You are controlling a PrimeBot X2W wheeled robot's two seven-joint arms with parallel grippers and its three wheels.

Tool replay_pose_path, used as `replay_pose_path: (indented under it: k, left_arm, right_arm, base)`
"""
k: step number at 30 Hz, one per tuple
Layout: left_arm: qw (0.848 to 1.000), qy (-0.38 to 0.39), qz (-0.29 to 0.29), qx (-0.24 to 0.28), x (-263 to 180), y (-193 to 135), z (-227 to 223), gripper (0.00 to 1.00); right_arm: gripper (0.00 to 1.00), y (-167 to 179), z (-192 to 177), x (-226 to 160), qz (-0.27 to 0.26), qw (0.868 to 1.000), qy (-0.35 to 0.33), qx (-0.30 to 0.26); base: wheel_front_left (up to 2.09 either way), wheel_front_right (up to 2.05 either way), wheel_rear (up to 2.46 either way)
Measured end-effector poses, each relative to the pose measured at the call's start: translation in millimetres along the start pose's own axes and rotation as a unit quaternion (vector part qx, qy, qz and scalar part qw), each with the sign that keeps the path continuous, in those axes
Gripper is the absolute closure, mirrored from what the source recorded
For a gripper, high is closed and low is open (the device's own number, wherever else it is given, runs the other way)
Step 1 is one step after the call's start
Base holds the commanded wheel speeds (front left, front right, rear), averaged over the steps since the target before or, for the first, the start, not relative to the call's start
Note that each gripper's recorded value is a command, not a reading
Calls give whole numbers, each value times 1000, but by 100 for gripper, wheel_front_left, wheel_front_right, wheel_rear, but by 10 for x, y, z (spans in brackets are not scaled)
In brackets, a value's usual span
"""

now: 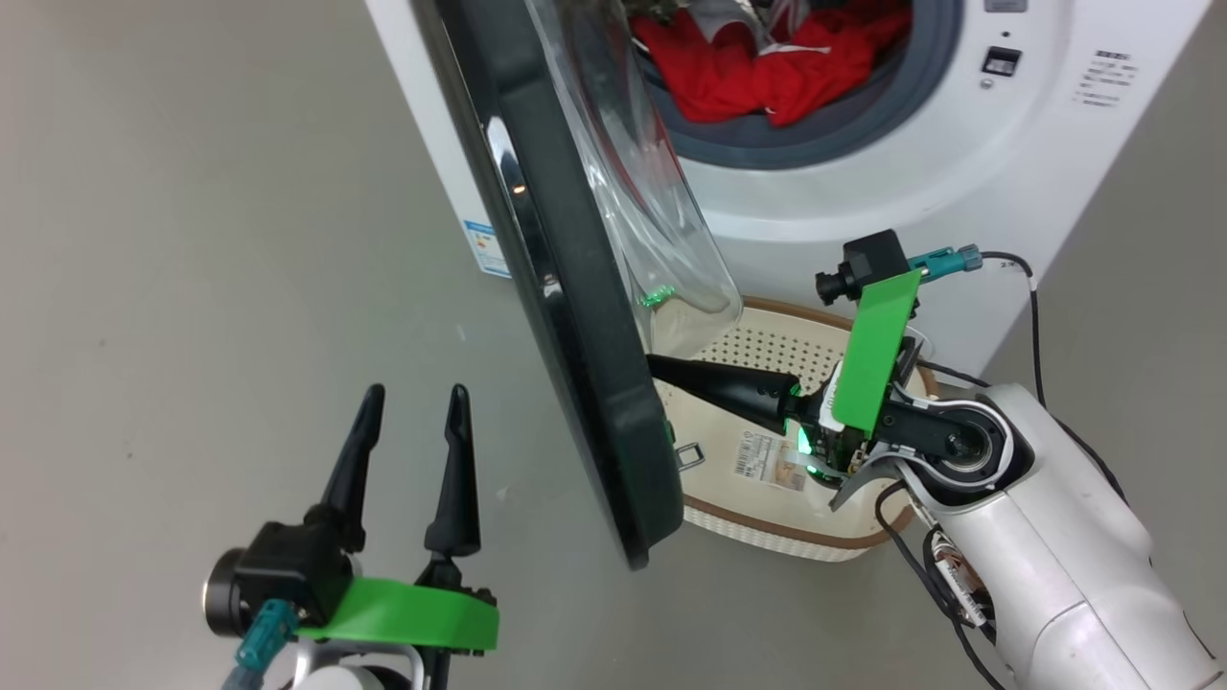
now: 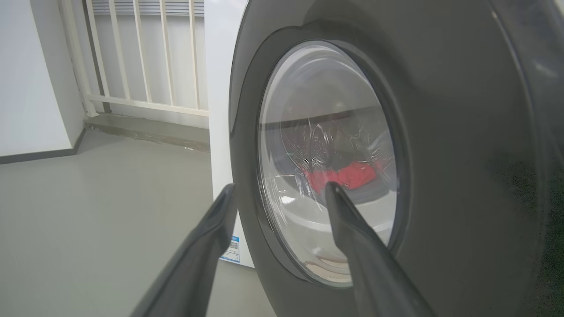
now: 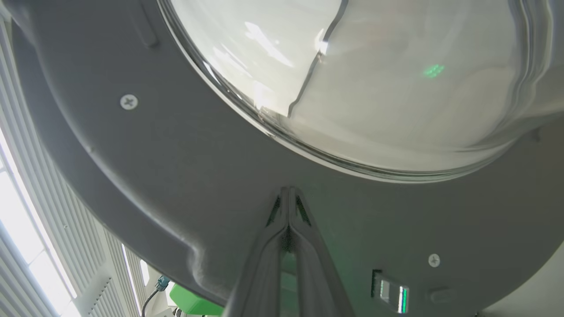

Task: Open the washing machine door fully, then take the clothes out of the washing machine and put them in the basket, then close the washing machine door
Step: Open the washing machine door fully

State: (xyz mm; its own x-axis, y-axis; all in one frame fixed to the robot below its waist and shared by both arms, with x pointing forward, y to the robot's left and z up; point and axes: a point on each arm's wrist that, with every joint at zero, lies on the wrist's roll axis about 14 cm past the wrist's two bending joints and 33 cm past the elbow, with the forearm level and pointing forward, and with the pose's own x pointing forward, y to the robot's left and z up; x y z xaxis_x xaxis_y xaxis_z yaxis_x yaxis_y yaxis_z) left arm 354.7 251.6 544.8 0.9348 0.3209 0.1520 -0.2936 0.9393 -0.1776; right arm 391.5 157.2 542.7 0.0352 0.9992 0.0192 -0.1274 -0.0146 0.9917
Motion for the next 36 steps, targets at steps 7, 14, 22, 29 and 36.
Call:
replay_pose_path:
  k: [7, 14, 22, 29, 36]
  left_arm:
    - [1000, 3, 22, 2, -115, 147, 5, 0]
    - [999, 1, 33, 3, -175, 221, 30, 0]
    - [999, 0, 33, 0, -171, 217, 33, 0]
    - [999, 1, 39, -14, -128, 244, 19, 0]
    - [999, -2, 37, -12, -89, 236, 29, 0]
  right_arm:
    - [100, 13, -131, 156, 1, 1000, 25, -1]
    - [100, 46, -201, 234, 2, 999, 35, -7]
    - [0, 20, -157, 172, -6, 1000, 11, -13]
    - [0, 38, 335, -81, -30, 990, -112, -78]
    - [0, -114, 671, -420, -124, 934, -210, -261]
  base:
    - [0, 0, 0]
    - [0, 0, 0]
    - [0, 0, 0]
    - [0, 0, 0]
    - [0, 0, 0]
